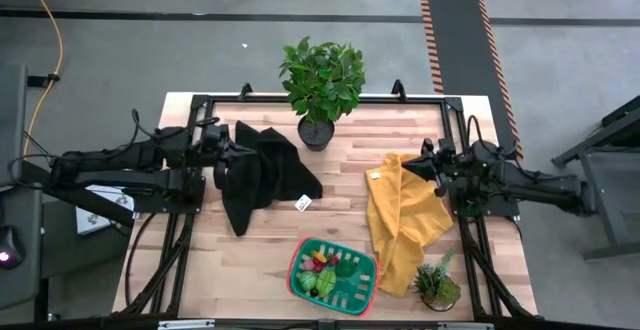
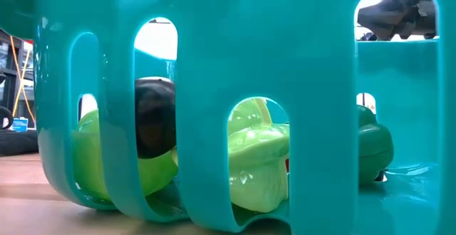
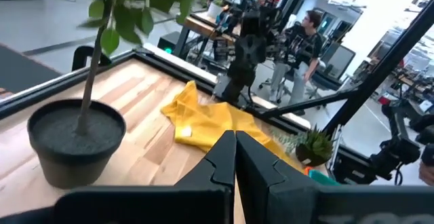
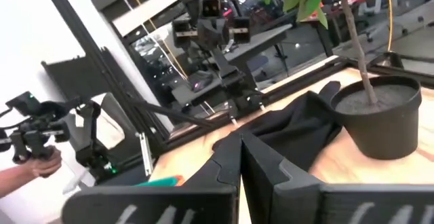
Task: Pick and placing Produce into tupperware
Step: Return to Home Position
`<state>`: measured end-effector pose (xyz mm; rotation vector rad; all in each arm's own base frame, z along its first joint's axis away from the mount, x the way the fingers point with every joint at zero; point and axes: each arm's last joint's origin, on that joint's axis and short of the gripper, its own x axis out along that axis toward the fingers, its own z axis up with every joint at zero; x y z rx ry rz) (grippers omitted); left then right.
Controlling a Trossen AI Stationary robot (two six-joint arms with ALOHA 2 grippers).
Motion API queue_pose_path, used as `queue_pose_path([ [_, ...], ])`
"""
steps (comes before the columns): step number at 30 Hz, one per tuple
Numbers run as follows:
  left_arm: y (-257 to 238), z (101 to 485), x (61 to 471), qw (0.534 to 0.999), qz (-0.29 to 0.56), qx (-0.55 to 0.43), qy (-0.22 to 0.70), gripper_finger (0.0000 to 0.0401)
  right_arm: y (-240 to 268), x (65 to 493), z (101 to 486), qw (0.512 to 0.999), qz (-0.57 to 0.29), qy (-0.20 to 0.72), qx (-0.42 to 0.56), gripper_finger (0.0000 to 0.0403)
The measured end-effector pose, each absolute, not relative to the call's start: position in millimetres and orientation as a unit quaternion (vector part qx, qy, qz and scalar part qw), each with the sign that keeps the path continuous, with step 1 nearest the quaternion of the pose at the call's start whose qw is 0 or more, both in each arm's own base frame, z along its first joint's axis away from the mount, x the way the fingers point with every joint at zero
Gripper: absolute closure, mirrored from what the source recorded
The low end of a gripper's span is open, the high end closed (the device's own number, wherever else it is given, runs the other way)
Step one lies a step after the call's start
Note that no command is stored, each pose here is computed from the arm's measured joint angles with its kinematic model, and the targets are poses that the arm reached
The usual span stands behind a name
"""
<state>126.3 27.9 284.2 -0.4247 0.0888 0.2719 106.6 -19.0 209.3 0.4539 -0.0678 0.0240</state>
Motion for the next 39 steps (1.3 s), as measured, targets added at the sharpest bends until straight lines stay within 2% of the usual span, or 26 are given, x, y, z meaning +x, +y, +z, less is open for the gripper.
queue_pose_path([
  [12, 30, 230, 128, 0.964, 0.161, -0.208, 0.038, 0.0401, -22, 107, 196, 0.979, -0.009, -0.021, 0.202, 0.0403],
  [21, 29, 215, 130, 0.975, 0.155, -0.157, 0.032, 0.0401, -25, 108, 191, 0.985, -0.047, -0.028, 0.164, 0.0403],
  [29, 19, 190, 130, 0.981, 0.141, -0.13, 0.029, 0.0401, -24, 107, 191, 0.988, -0.049, -0.03, 0.146, 0.0403],
  [39, 8, 178, 119, 0.988, 0.12, -0.1, 0.011, 0.0401, -24, 106, 192, 0.989, -0.046, -0.034, 0.138, 0.0403],
])
